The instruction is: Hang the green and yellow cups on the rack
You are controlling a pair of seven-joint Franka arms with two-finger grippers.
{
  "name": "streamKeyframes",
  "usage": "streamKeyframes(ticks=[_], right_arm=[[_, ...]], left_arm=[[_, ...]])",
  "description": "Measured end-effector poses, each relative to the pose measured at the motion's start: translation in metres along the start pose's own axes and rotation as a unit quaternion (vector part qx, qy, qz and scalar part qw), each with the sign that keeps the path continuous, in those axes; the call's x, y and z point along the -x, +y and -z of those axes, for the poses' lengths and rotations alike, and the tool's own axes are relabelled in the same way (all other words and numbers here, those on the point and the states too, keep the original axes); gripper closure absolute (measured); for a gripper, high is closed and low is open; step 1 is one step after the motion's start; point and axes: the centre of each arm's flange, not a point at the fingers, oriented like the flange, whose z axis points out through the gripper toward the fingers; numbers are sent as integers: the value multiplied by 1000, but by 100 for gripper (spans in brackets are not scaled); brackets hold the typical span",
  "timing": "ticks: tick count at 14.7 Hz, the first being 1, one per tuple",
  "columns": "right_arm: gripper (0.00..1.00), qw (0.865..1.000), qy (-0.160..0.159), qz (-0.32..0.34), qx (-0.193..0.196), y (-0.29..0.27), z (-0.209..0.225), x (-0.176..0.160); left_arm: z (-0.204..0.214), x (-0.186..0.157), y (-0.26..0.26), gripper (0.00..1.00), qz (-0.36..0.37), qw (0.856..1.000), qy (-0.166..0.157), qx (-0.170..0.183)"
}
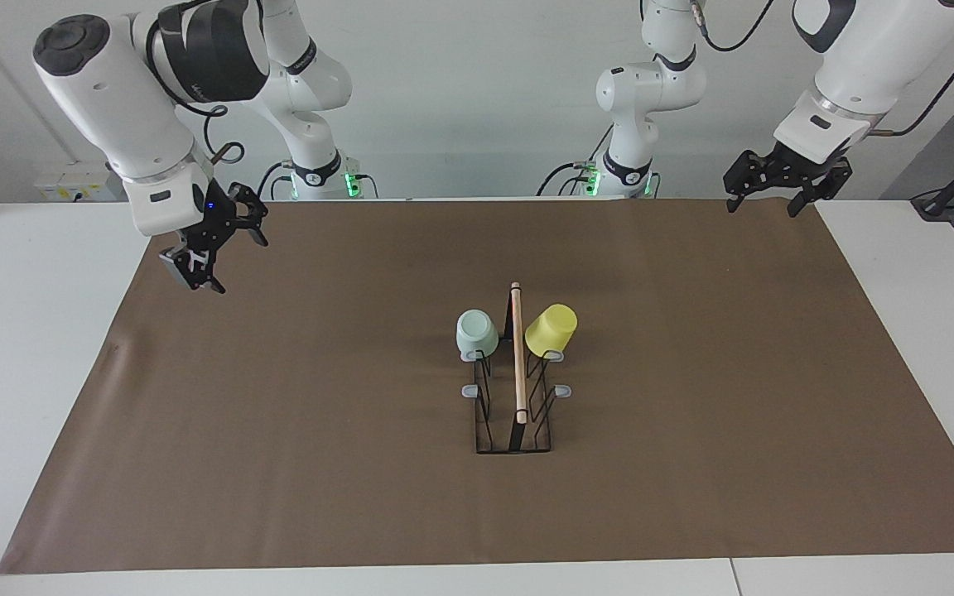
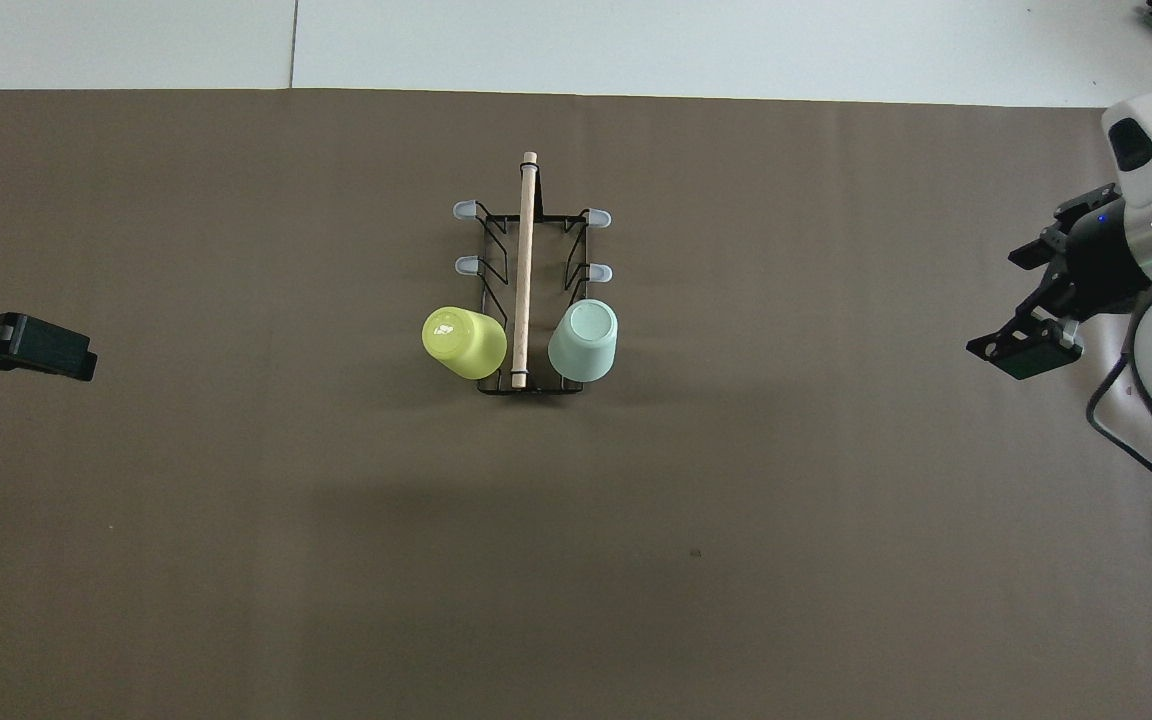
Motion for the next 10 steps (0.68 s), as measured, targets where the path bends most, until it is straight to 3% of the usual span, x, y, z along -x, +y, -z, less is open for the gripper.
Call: streamKeyframes(ticks=[5,10], right_arm=[[0,990,-23,-140,-18,-27,29,8],[0,982,-45,-182,-8,-37,32,18]], left_arm=[[0,0,0,0,0,1000,0,0],[0,0,0,0,0,1000,0,0]])
